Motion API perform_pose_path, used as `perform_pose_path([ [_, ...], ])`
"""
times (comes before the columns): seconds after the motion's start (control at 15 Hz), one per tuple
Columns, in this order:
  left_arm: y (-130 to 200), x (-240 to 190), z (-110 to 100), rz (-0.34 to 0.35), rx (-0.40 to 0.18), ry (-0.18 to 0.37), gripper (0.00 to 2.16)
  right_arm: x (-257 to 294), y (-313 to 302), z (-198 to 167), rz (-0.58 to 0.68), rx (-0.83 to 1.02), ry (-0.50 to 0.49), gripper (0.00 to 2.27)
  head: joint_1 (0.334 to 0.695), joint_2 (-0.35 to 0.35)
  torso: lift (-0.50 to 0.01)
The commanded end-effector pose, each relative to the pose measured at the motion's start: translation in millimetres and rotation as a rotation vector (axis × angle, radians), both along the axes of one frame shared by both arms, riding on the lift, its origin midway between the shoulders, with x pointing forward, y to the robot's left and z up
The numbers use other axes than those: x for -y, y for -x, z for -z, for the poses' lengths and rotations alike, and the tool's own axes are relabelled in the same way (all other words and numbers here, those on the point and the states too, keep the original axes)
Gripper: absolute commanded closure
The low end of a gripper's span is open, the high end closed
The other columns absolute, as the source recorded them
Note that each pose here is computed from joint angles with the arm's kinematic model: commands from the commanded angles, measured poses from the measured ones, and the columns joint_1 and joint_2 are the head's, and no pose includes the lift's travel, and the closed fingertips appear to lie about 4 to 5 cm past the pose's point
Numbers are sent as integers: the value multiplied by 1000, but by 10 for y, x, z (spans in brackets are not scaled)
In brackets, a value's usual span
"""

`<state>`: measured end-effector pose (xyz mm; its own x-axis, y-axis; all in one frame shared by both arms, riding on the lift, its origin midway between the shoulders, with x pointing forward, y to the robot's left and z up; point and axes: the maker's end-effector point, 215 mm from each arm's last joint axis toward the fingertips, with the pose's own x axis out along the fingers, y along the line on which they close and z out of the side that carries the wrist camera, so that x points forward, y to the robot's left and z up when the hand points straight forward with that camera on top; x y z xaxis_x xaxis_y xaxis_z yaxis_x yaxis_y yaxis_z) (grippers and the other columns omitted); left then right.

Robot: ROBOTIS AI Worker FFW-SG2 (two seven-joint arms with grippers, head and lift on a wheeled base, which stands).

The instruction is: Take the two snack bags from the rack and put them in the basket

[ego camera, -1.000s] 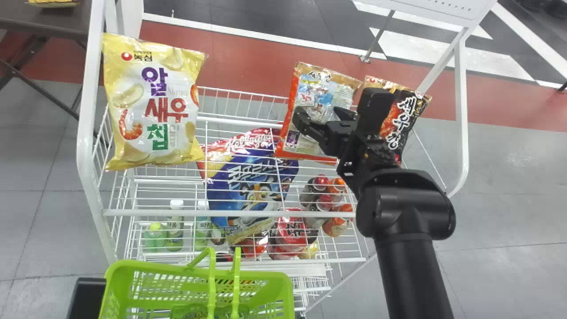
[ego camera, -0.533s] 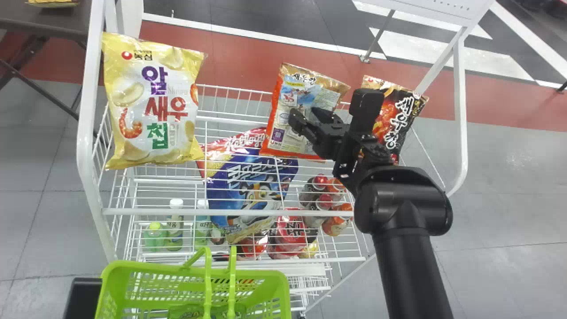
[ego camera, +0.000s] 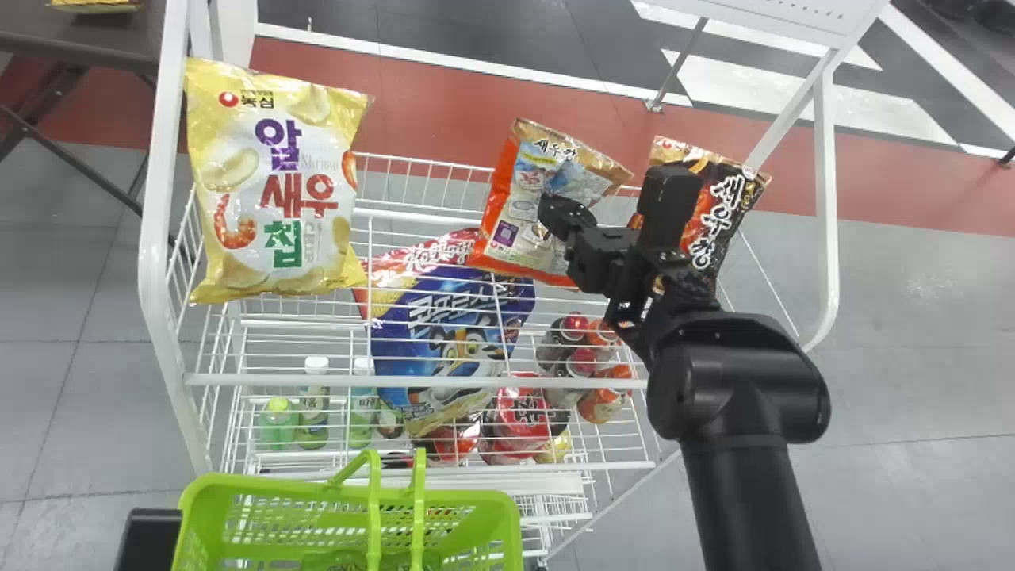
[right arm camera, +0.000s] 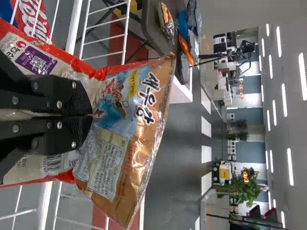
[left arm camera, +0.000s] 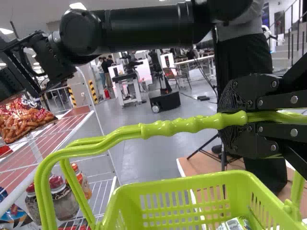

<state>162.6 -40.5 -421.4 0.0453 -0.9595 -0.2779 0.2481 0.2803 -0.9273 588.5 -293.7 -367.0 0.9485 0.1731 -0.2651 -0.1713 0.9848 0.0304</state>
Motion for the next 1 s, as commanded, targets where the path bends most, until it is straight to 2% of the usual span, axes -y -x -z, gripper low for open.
perform_pose_path([
  [0.0,-11,28,-39,-7,2,10,1571,50,233,-181,-4,13,-33,2219,695,-350,-9],
  [0.13,-8,38,-57,-5,7,11,1571,152,529,-298,5,-7,-56,2219,695,-350,-9],
  [0.2,-11,43,-61,-4,8,12,1571,163,716,-368,-1,-11,-34,2219,695,-350,-9],
  [0.4,-31,51,-69,-2,15,10,1571,73,1396,-346,-47,-121,-66,2219,695,-350,-9],
  [0.73,-48,55,-86,-2,20,15,1568,-194,2504,146,-123,-465,-139,2219,695,-350,-9],
  [0.93,-39,61,-136,-2,31,19,1571,-518,3200,524,-195,-713,-231,2219,695,-350,-9],
])
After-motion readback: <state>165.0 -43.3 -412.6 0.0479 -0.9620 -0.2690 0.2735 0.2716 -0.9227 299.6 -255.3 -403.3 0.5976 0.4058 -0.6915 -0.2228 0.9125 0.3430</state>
